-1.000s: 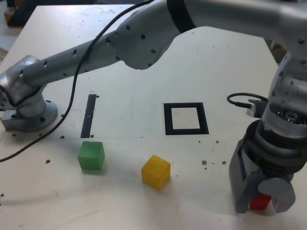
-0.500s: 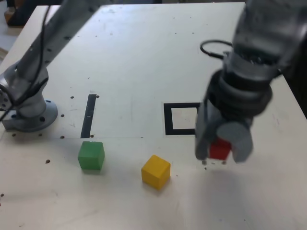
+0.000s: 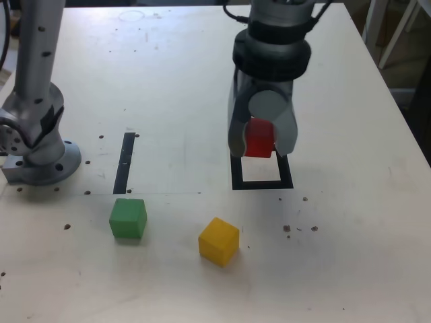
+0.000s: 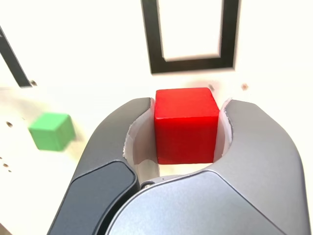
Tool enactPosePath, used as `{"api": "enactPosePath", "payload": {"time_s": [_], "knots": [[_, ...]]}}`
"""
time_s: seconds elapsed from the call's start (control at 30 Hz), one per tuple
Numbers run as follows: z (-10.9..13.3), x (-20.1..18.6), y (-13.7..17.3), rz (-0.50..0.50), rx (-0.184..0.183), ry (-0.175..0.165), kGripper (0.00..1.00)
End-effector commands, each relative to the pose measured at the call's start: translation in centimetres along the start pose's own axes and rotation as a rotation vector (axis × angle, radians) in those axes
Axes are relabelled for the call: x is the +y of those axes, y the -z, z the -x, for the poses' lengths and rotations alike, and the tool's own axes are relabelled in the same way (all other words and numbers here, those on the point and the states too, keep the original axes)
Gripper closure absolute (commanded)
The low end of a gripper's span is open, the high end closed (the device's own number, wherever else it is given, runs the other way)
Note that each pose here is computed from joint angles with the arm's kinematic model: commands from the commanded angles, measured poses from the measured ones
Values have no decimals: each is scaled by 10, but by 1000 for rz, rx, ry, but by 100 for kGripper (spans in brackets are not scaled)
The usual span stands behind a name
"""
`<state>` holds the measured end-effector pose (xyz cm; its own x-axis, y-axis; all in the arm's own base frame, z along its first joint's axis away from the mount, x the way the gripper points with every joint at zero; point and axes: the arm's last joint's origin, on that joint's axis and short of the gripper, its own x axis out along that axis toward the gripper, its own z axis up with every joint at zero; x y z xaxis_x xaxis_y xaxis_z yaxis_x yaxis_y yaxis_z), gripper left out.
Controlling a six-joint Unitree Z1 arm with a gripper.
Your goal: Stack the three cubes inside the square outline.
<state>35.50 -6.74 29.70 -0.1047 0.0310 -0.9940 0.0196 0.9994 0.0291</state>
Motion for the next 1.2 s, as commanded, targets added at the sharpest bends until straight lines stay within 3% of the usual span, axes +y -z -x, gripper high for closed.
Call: {"api": "enactPosePath", "payload": {"time_s": [0.0,0.33,0.8,1.17], "knots": [[-1,7,3,3,-12,10,71],[-31,35,0,17,-12,33,71],[-69,37,-15,15,-8,58,71],[-77,45,-17,33,-11,52,71]]}}
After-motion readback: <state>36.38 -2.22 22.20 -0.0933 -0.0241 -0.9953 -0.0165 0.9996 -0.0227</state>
